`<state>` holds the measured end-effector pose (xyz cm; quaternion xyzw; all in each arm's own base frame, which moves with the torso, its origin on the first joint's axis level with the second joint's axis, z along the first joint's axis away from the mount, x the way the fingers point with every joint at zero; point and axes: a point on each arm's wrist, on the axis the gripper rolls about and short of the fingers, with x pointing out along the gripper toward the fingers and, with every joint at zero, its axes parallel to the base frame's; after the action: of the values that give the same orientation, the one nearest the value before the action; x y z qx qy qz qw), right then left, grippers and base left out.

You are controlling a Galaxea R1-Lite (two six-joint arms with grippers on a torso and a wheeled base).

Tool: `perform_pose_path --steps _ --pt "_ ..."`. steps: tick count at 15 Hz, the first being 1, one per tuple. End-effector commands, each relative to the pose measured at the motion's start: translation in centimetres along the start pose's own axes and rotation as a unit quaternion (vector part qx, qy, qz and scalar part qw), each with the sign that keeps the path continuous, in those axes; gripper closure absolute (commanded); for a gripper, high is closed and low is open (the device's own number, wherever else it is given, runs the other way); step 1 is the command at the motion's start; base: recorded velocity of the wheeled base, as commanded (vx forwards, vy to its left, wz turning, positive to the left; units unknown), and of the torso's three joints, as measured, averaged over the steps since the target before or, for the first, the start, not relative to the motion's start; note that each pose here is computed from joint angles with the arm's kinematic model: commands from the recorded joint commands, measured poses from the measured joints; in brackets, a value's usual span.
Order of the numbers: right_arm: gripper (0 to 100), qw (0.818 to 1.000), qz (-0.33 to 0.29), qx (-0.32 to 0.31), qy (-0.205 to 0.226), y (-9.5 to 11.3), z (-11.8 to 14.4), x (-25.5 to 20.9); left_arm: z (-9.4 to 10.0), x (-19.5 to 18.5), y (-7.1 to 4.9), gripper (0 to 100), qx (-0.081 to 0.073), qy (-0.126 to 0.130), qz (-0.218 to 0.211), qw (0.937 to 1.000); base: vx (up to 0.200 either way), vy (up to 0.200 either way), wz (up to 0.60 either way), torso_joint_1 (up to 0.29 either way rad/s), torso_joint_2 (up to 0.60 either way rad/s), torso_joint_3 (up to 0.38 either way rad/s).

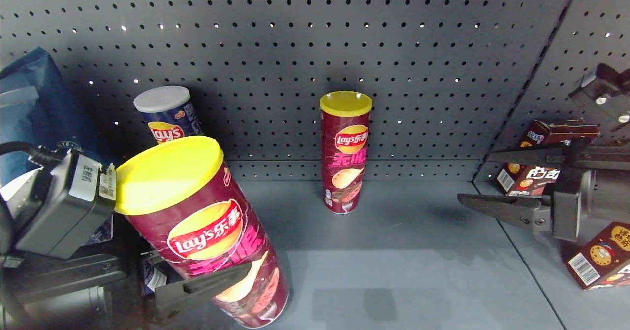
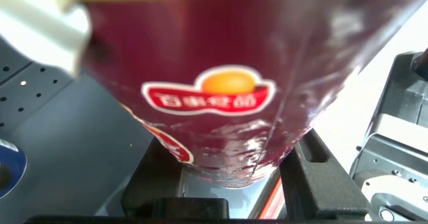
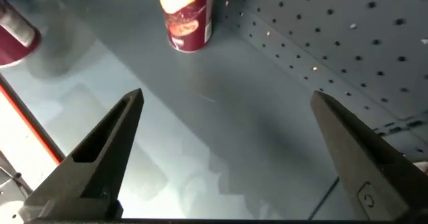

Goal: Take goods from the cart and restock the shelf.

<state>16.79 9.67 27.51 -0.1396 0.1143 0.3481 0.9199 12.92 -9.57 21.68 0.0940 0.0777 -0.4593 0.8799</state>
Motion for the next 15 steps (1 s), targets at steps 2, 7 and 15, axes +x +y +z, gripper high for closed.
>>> perform_pose_path --steps 2,7,15 --pt "0 1.000 0.018 -0.001 0.014 0.3 -0.1 1.6 0.0 0.0 0.0 100 0.000 0.000 -0.001 1.0000 0.000 0.000 0.00 0.000 0.00 0.000" --pt "0 0.999 0.039 -0.014 -0.012 1.0 1.1 4.7 -0.1 0.0 0.0 100 -0.001 0.002 -0.001 1.0000 0.000 0.000 0.00 0.000 0.00 0.000" --pt "0 0.998 0.050 -0.015 -0.035 1.0 1.0 8.5 -0.3 0.0 0.0 100 -0.003 0.006 0.000 1.0000 0.000 0.000 0.00 0.000 0.00 0.000"
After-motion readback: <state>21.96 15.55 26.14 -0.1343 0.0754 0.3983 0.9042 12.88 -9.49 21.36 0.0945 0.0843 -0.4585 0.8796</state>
